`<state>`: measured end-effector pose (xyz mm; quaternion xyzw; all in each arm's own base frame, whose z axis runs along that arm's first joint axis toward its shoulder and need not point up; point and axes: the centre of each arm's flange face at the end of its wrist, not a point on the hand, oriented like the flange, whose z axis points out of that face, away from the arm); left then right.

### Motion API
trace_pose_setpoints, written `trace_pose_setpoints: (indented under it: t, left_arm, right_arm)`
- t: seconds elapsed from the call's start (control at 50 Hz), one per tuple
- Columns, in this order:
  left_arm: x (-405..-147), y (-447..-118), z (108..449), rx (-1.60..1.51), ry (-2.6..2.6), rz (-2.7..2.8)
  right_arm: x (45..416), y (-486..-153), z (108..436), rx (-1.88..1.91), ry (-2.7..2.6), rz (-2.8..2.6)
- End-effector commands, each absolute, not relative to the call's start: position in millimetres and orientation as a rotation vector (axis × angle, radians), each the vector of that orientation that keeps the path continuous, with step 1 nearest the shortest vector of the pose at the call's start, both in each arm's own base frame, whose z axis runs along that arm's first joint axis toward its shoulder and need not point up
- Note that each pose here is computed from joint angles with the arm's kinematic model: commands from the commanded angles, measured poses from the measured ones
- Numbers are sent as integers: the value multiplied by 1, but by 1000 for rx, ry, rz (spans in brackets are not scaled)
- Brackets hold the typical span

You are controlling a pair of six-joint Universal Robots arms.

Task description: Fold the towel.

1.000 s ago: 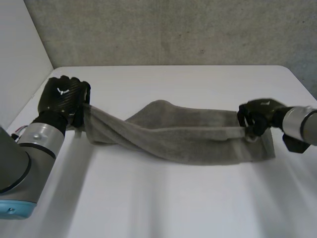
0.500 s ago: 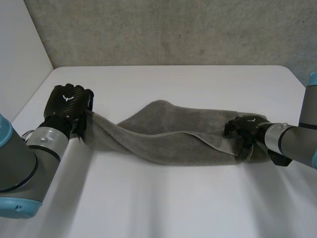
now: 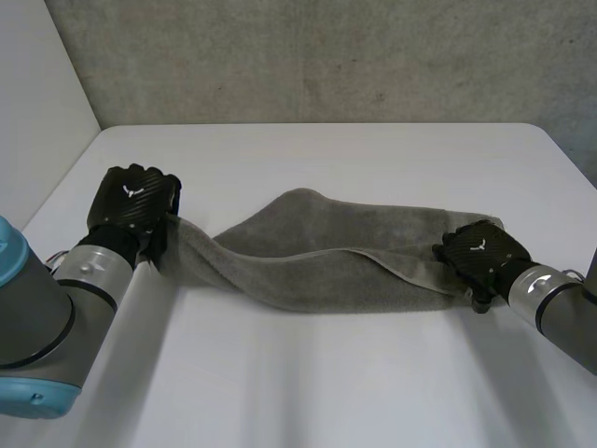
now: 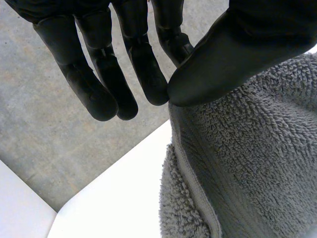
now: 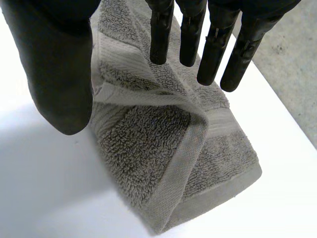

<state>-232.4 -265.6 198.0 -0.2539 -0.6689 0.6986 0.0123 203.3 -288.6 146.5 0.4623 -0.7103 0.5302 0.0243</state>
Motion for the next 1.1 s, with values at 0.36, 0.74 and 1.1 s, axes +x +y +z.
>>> trace_pose_setpoints:
  t: [0.36, 0.74, 1.1]
  left_arm:
    - [-233, -266, 194, -793, -2095, 2166]
    - [-233, -270, 196, -792, -2087, 2178]
    - [-253, -331, 369, -483, -1517, 2659]
  right_arm:
    - [208, -305, 131, 1459, -2084, 1738]
    - [207, -321, 164, 1355, -1901, 1896]
    - [210, -384, 400, 638, -1375, 2740]
